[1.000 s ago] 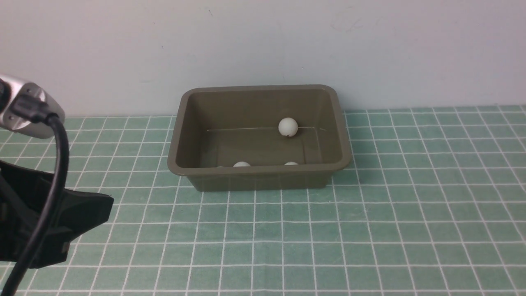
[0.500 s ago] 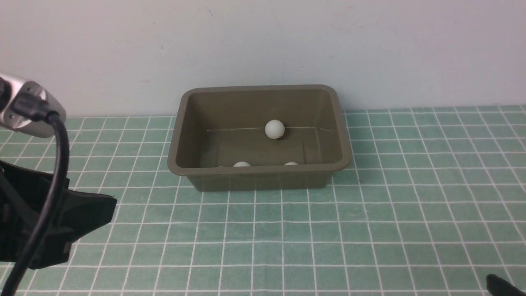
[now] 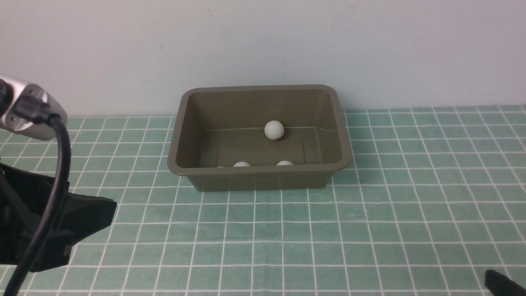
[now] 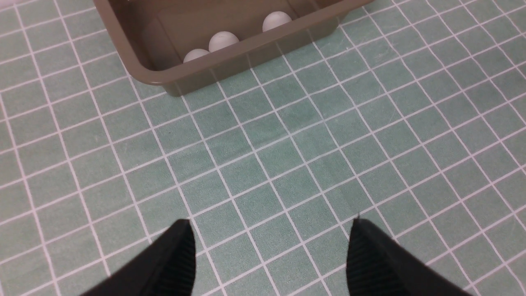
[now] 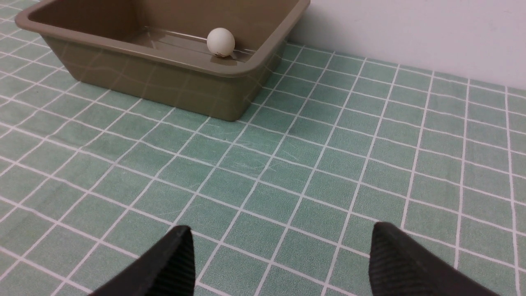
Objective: Put the table tennis balls in the box on the green coffee tablecloth.
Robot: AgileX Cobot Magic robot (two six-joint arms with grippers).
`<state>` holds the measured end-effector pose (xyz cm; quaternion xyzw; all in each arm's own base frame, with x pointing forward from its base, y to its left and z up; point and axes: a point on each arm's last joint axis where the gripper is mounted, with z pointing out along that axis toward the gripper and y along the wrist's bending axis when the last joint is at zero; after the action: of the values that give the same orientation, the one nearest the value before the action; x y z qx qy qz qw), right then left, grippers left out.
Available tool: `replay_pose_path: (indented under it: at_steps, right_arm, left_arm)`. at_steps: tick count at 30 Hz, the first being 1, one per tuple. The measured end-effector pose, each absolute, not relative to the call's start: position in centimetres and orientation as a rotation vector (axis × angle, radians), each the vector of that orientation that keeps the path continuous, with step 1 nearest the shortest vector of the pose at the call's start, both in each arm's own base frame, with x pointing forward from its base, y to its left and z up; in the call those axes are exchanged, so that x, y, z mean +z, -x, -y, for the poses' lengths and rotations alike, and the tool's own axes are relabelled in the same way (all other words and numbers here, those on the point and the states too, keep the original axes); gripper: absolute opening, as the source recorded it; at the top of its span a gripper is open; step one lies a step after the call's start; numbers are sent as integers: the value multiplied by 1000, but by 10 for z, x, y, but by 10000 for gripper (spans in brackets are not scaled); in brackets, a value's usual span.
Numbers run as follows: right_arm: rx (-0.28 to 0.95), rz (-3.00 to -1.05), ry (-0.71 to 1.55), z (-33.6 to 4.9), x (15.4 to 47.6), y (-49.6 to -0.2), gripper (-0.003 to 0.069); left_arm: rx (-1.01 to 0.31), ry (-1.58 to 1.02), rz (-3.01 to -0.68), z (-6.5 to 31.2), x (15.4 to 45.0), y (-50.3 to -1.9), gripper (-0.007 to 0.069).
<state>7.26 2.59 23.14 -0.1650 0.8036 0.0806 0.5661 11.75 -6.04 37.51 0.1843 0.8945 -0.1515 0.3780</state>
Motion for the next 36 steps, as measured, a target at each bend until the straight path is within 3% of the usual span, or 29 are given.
replay_pose_path:
  at_steps: [23,36]
  right_arm:
    - [197,-1853,353,-22,225,-65,516]
    - [41,-1765,154,-6,212,-53,516]
  left_arm:
    - [-388,-473,-2291,60,375,-117,447]
    - [-421,-468,-2293,62,375,-116,447]
